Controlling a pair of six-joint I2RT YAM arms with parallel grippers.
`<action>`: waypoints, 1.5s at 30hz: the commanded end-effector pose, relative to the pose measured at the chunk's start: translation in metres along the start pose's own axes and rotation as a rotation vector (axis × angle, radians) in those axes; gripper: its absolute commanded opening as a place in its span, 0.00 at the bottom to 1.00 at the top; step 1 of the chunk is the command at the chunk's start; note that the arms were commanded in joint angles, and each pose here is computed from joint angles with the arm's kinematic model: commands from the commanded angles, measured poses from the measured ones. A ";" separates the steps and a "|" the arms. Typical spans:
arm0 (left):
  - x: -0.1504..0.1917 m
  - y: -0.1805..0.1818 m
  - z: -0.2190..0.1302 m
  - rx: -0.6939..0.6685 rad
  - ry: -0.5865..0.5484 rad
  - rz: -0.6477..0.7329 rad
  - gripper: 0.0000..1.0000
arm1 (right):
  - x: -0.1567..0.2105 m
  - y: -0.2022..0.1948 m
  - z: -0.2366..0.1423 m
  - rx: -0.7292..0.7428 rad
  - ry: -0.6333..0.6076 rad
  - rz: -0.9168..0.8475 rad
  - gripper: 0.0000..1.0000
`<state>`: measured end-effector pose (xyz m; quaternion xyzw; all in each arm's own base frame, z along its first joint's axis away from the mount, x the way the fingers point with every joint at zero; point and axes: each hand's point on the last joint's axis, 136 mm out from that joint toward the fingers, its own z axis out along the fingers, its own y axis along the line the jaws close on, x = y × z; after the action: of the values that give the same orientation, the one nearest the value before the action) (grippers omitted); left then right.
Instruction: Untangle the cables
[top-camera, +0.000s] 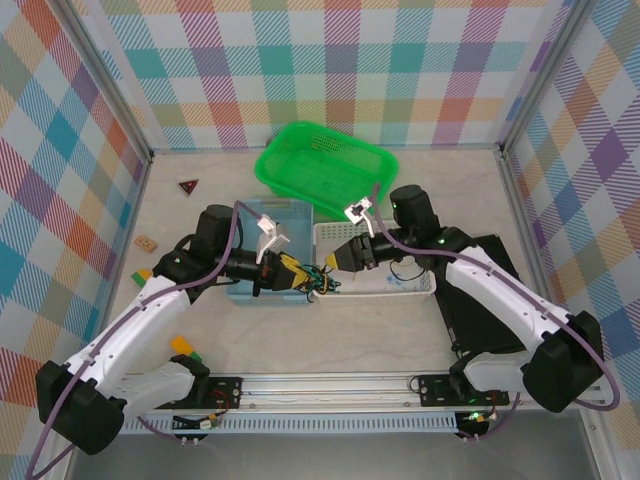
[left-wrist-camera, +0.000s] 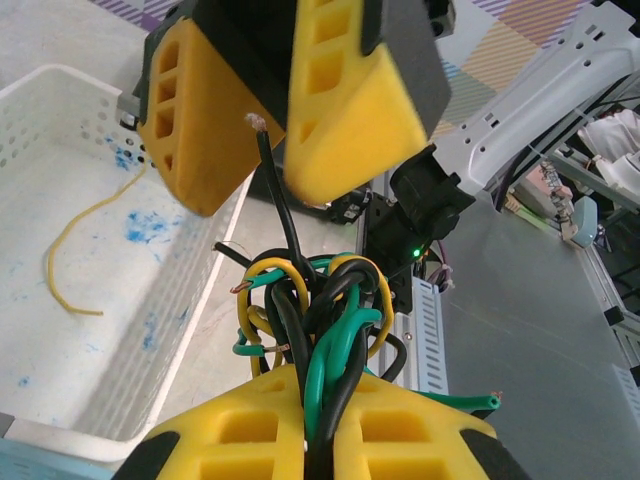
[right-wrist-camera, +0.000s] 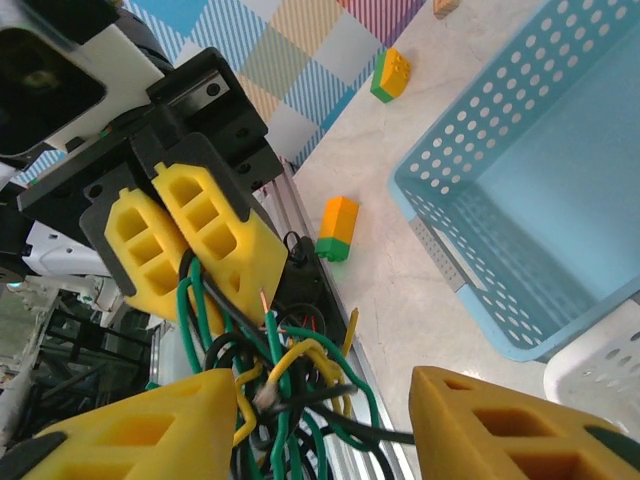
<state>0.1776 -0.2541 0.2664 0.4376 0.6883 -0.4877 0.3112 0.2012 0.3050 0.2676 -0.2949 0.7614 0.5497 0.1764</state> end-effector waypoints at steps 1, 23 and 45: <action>-0.017 -0.014 0.000 0.058 -0.033 0.058 0.00 | -0.010 0.019 0.004 -0.072 -0.020 -0.060 0.45; -0.003 -0.008 0.002 0.014 0.007 0.052 0.15 | -0.060 0.002 -0.047 0.191 -0.205 -0.040 0.00; 0.009 -0.007 0.001 0.001 0.040 0.046 0.11 | -0.067 -0.052 -0.146 0.721 -0.438 0.173 0.00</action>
<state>0.1950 -0.2636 0.2801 0.4657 0.6621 -0.4517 0.3752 0.2488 0.2379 0.3018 -0.1286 0.8619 0.4106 0.2682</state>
